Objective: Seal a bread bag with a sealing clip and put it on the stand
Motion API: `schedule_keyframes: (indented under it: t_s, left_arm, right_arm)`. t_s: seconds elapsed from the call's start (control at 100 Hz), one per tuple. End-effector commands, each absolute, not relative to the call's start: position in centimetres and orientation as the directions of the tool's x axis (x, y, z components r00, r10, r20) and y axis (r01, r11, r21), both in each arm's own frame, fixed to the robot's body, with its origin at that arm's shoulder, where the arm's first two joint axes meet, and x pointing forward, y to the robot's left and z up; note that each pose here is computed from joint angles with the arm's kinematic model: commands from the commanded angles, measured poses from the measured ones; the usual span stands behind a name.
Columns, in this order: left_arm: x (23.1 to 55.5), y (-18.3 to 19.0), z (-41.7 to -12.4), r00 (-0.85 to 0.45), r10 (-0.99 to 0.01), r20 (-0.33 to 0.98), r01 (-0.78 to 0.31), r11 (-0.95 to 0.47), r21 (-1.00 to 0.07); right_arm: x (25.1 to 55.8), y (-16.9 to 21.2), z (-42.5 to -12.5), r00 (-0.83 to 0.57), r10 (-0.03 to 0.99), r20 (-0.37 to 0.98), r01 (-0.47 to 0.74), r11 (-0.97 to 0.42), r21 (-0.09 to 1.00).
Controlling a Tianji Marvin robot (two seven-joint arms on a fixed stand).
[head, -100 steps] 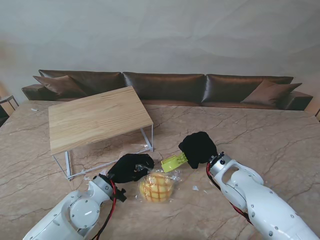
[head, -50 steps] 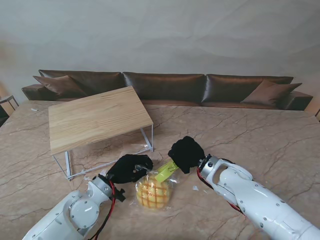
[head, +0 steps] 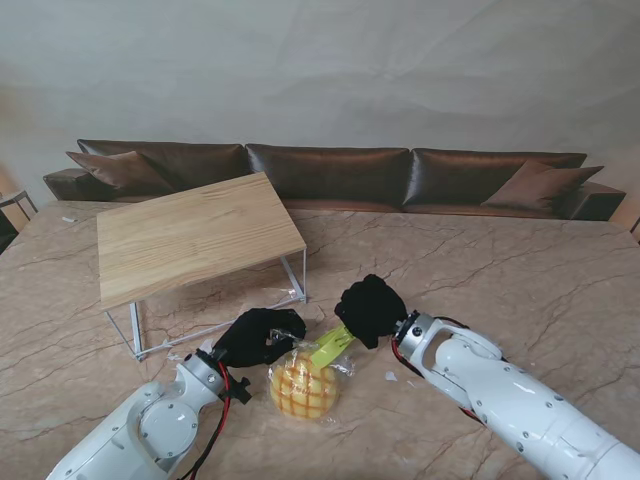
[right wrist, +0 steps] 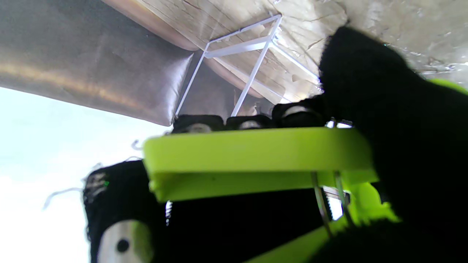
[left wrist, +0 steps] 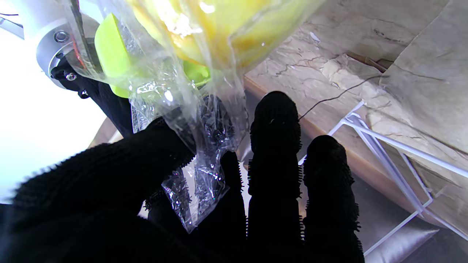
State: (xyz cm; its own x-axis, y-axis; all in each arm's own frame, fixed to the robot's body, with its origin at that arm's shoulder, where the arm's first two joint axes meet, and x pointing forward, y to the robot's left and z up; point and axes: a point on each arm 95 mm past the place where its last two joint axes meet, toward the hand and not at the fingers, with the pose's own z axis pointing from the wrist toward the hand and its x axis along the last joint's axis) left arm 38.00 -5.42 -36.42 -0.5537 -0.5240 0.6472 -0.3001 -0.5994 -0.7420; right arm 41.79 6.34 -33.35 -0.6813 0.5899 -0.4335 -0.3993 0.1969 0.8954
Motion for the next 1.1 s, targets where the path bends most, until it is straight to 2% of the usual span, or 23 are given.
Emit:
schedule_keyframes:
  t_s: [0.0,0.33,0.69,1.09]
  left_arm:
    - [37.8,-5.8,-36.5,-0.552,-0.515,0.655,-0.302,-0.609,-0.734]
    - [37.7,-6.2,-36.6,-0.554,-0.506,0.661,-0.296,-0.622,-0.725]
    - [37.6,-6.1,-36.6,-0.546,-0.515,0.661,-0.289,-0.624,-0.726]
    - [37.6,-5.8,-36.6,-0.538,-0.526,0.659,-0.281,-0.625,-0.729]
  right_arm:
    - [41.8,6.8,-33.2,-0.683,0.587,-0.434,-0.405,0.191,0.894]
    - [41.3,8.0,-34.2,-0.658,0.641,-0.394,-0.364,0.187,0.912]
    - [40.4,8.4,-33.9,-0.656,0.621,-0.430,-0.390,0.209,0.897]
    - [39.6,7.9,-33.6,-0.656,0.646,-0.391,-0.359,0.189,0.914]
